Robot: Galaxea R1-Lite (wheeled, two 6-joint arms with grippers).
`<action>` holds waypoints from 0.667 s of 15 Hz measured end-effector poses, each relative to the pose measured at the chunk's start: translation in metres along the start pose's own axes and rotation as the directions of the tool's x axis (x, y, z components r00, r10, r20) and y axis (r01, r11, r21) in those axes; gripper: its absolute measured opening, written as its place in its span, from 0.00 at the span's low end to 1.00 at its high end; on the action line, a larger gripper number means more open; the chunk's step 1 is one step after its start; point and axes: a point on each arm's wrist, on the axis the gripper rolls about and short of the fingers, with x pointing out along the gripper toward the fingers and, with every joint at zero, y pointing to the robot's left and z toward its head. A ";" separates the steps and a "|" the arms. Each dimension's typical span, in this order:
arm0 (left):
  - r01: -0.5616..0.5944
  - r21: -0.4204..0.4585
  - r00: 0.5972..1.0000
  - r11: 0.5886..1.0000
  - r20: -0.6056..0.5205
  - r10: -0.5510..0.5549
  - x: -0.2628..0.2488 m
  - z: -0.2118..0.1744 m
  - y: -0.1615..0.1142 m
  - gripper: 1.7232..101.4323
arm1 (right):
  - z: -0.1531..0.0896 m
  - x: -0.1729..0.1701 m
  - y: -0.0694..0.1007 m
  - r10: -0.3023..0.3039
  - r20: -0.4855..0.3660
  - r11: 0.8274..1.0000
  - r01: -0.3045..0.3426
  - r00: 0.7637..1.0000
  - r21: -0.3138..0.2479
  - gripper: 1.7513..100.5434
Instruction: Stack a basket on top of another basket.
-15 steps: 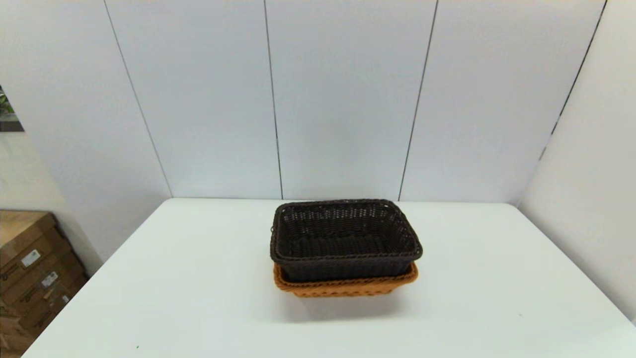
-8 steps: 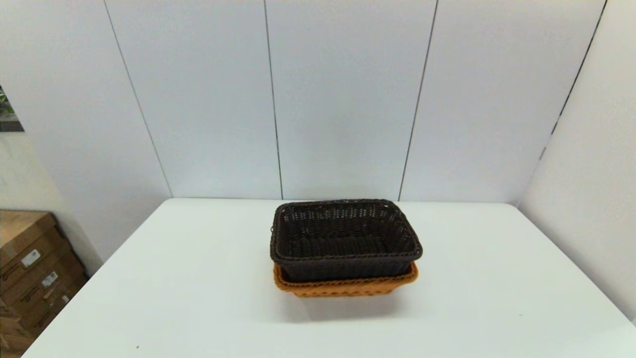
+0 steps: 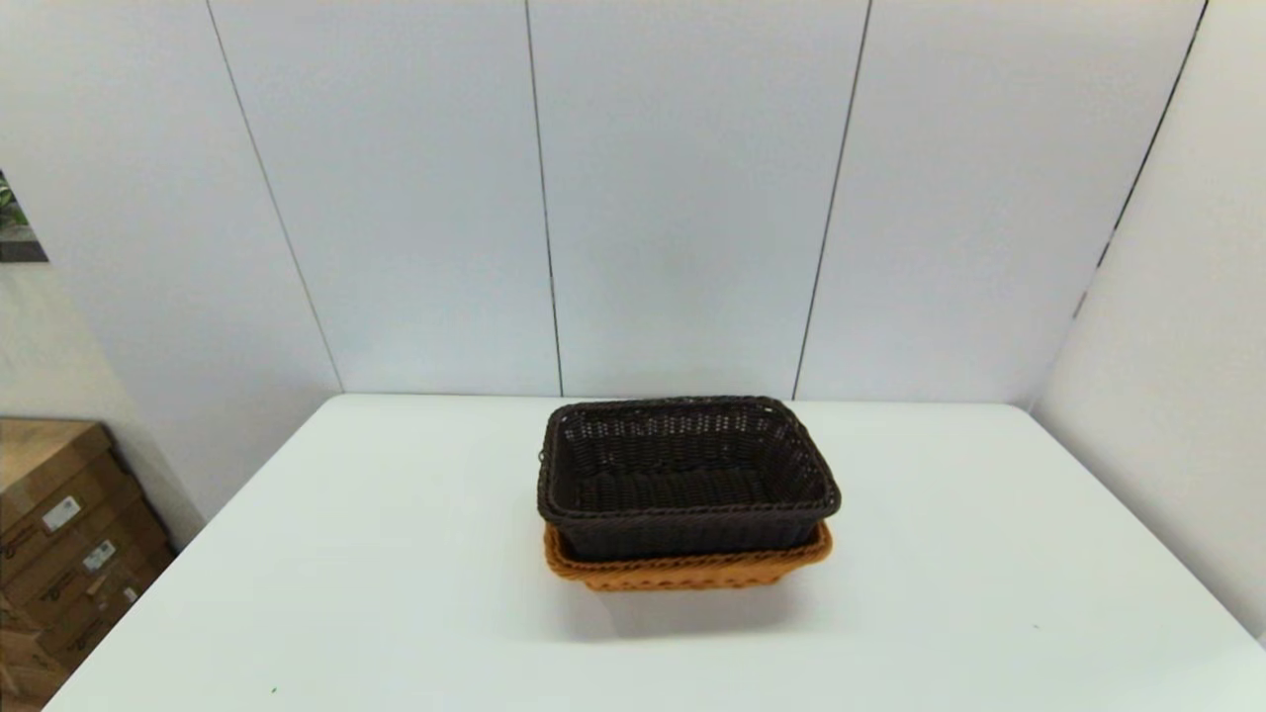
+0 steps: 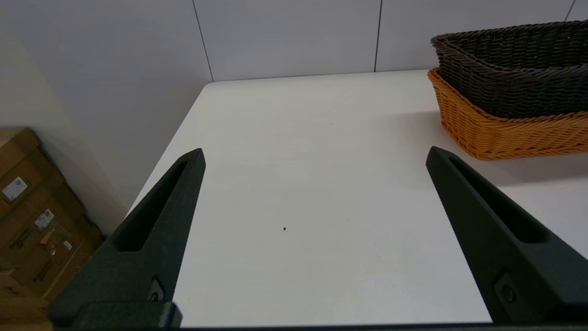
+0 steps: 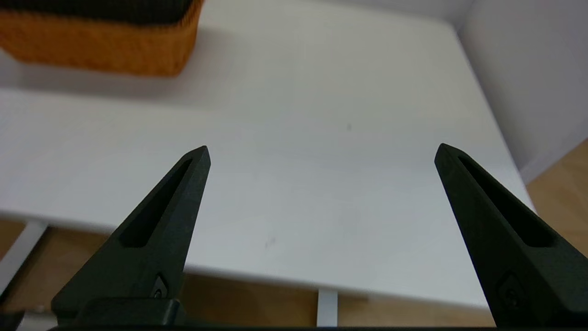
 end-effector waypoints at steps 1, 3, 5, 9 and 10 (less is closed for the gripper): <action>0.000 0.000 1.000 1.000 0.000 0.000 0.000 0.000 0.000 0.96 | -0.001 0.002 0.000 -0.005 0.037 1.000 0.005 0.999 0.000 0.96; 0.000 0.000 1.000 1.000 0.000 0.000 0.000 0.000 0.000 0.96 | -0.001 0.007 0.000 -0.012 0.135 1.000 0.013 0.991 -0.007 0.96; 0.000 0.000 1.000 1.000 0.000 0.000 0.000 0.000 0.000 0.96 | 0.001 0.010 0.000 -0.016 0.208 1.000 0.020 0.978 -0.013 0.96; 0.000 0.000 1.000 1.000 0.000 0.000 0.000 0.000 0.000 0.96 | -0.002 0.012 0.000 -0.018 0.205 1.000 0.019 0.979 0.000 0.96; 0.000 0.000 1.000 1.000 0.000 0.000 0.000 0.000 0.000 0.96 | -0.002 0.012 0.000 -0.019 0.205 1.000 0.019 0.978 0.001 0.96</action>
